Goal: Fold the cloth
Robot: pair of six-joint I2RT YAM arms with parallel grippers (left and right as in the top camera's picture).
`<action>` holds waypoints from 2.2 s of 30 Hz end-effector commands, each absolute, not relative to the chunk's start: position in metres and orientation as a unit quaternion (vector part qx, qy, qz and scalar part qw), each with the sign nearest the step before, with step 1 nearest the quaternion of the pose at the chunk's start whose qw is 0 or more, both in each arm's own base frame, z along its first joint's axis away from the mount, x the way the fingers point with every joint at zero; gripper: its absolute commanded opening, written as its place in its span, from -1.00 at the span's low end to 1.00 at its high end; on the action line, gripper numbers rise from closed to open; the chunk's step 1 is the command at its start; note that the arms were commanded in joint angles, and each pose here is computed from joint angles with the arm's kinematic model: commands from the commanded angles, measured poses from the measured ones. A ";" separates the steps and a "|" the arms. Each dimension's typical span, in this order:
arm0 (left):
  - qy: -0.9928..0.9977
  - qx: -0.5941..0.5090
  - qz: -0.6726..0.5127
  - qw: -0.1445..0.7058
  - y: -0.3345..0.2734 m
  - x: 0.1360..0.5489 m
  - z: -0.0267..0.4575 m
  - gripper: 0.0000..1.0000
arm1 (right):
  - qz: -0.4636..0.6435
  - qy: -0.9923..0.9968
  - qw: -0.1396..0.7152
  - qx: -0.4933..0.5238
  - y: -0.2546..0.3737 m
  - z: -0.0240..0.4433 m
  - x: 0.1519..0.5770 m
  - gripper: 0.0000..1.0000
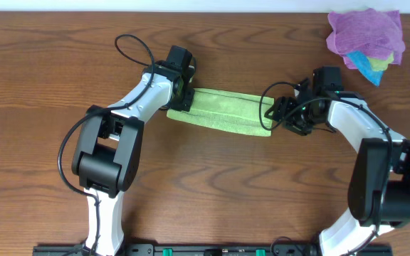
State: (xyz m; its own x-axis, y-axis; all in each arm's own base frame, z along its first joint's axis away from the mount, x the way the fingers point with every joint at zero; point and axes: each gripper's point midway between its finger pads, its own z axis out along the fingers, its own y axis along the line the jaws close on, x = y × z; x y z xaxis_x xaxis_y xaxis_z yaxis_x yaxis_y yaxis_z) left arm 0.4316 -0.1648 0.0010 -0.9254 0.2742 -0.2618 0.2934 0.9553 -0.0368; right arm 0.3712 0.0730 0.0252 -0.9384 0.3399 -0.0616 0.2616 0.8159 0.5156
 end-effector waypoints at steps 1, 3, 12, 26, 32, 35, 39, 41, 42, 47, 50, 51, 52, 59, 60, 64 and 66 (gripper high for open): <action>0.983 0.145 -0.036 0.108 -0.166 0.427 -0.015 -0.88 | 0.275 0.948 0.077 0.143 0.077 0.026 0.376 0.40; 0.983 0.145 -0.036 0.108 -0.166 0.427 -0.015 -0.88 | 0.274 0.948 0.072 0.145 0.077 0.022 0.375 0.37; 0.983 0.145 -0.036 0.108 -0.166 0.427 -0.015 -0.88 | 0.272 0.949 0.058 0.146 0.077 -0.003 0.377 0.36; 0.983 0.145 -0.036 0.108 -0.166 0.427 -0.015 -0.89 | 0.297 0.944 0.015 0.139 0.096 -0.035 0.368 0.01; 0.983 0.145 -0.036 0.108 -0.166 0.427 -0.015 -0.88 | 0.285 0.948 0.022 0.139 0.092 -0.037 0.370 -0.97; 0.983 0.145 -0.036 0.108 -0.166 0.426 -0.015 -0.89 | 0.285 0.948 0.028 0.138 0.092 -0.035 0.374 -0.97; 0.984 0.143 -0.035 0.101 -0.164 0.423 -0.016 -0.88 | 0.284 0.949 0.035 0.136 0.091 -0.023 0.382 -0.97; 0.986 0.134 -0.034 0.097 -0.164 0.422 -0.017 -0.89 | 0.282 0.949 0.045 0.132 0.090 -0.011 0.389 -0.97; 0.986 0.130 -0.034 0.096 -0.163 0.421 -0.017 -0.88 | 0.282 0.950 0.054 0.125 0.091 0.000 0.394 -0.97; 0.989 0.108 -0.037 0.096 -0.164 0.422 -0.016 -0.88 | 0.278 0.951 0.098 0.097 0.099 0.045 0.408 -0.97; 0.990 0.099 -0.038 0.096 -0.164 0.422 -0.016 -0.89 | 0.284 0.948 0.119 0.073 0.114 0.065 0.411 -0.97; 0.990 0.095 -0.039 0.096 -0.164 0.422 -0.016 -0.88 | 0.287 0.948 0.123 0.068 0.121 0.071 0.411 -0.97; 0.991 0.091 -0.039 0.095 -0.164 0.422 -0.016 -0.88 | 0.291 0.946 0.126 0.063 0.129 0.075 0.411 -0.97; 0.991 0.079 -0.047 0.093 -0.166 0.421 -0.016 -0.88 | 0.310 0.942 0.128 0.015 0.188 0.085 0.400 -0.97; 0.991 0.079 -0.052 0.091 -0.168 0.420 -0.016 -0.89 | 0.312 0.941 0.131 0.005 0.196 0.086 0.399 -0.97; 0.992 0.065 -0.067 0.086 -0.172 0.418 -0.016 -0.88 | 0.308 0.940 0.146 0.000 0.220 0.089 0.400 -0.97; 0.992 0.061 -0.072 0.083 -0.174 0.417 -0.016 -0.88 | 0.307 0.939 0.155 -0.005 0.229 0.090 0.400 -0.97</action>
State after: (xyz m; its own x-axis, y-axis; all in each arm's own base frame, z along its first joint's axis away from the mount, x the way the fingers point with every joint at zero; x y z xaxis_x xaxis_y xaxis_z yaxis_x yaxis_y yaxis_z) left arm 0.4282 -0.1671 0.0009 -0.9621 0.1318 -0.2388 0.1581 0.9829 -0.0942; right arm 0.3991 0.2204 0.0853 -0.9569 0.0601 -0.2840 -0.1226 0.8032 0.5830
